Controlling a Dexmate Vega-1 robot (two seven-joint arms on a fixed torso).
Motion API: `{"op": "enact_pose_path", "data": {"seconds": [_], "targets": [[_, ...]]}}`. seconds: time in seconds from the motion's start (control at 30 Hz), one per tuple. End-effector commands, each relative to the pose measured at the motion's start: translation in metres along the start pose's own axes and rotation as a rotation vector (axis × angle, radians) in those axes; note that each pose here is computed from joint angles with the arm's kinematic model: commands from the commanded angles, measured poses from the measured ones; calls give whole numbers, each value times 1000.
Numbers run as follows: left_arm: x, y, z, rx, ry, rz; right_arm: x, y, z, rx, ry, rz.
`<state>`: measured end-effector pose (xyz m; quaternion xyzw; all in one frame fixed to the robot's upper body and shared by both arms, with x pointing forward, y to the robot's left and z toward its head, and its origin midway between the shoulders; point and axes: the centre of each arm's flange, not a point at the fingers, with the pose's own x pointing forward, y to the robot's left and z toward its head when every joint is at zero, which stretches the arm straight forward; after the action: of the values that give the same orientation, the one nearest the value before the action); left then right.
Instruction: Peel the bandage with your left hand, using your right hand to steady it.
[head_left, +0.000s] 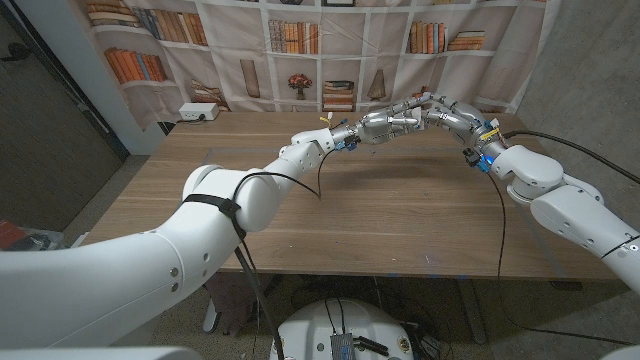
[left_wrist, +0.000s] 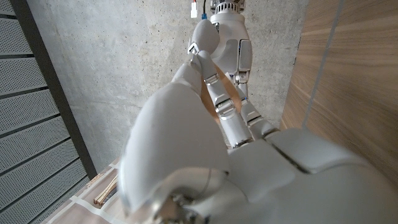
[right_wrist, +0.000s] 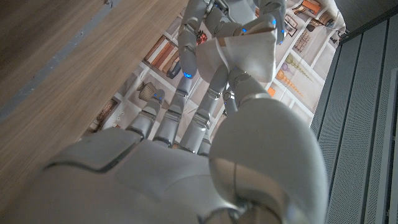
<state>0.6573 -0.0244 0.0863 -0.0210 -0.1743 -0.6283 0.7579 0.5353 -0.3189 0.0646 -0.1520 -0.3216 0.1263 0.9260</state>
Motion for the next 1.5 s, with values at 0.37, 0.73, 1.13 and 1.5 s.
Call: {"op": "enact_pose_path", "data": {"seconds": [0.37,0.73,1.13,1.5], "targets": [[1,0,1,7,6,1,0,-4,-6,-22,37,-36],[-2,2,3,7,3,1,3,-8,-13,-8,57,-48],[-9,4,4,8,-7,-3,8,-10,-21,0,79,-59],[-15,6,5,10,-14,-3,13,-12,-27,12,96,-67]]}}
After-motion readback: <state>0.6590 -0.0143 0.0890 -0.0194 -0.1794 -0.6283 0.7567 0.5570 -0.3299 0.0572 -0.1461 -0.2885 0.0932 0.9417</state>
